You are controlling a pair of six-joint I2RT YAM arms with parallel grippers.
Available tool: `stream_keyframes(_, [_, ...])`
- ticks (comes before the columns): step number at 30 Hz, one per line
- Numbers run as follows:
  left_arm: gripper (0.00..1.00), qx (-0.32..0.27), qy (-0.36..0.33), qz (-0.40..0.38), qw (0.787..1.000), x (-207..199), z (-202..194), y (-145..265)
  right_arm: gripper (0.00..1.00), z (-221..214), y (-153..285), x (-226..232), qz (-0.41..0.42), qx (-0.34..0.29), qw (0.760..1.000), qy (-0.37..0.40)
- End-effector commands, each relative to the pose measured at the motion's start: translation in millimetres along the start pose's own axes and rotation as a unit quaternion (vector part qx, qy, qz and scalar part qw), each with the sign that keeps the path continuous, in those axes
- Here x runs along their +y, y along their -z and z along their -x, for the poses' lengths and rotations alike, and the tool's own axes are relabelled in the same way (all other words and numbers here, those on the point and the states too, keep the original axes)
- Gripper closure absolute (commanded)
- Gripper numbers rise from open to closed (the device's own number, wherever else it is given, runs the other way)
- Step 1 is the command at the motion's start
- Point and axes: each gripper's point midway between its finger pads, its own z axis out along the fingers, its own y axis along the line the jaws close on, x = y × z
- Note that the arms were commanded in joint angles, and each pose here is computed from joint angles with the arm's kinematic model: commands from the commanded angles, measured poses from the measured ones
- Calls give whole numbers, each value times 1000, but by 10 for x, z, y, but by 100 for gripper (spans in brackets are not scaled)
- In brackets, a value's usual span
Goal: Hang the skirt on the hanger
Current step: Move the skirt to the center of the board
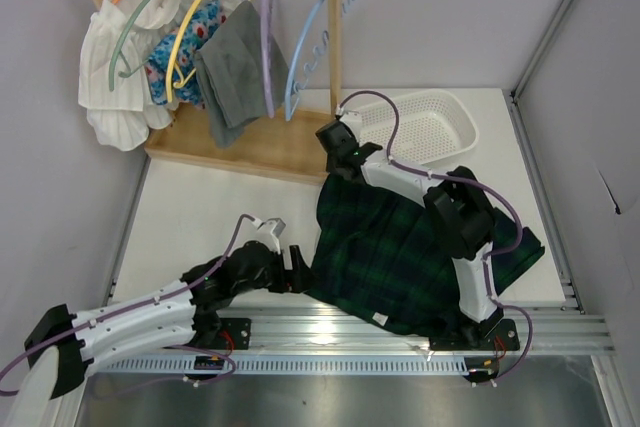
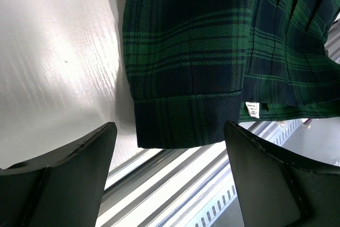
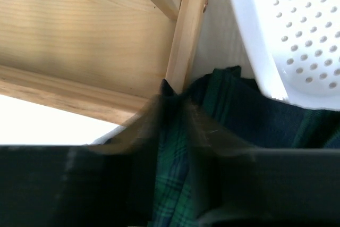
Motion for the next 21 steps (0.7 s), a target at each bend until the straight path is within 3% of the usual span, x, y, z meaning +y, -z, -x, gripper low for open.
stream_keyframes(1, [12,-9,-7,-13,1000,-17,30,3,88,271,-10,173,14,-43,999,-21])
stream_keyframes(3, [12,-13,-11,-19,1000,-52,55,2,100,278,-8,222,20,-39,999,-22])
stream_keyframes(14, [12,-8,-20,-37,999,-125,50,-63,100,805,560,532,89,-106,990,-12])
stream_keyframes(20, [12,-6,-31,-39,999,-142,55,-100,100,891,693,703,136,-110,984,14])
stream_keyframes(21, [12,-6,-31,-39,999,-143,56,-104,96,837,621,702,133,-97,986,20])
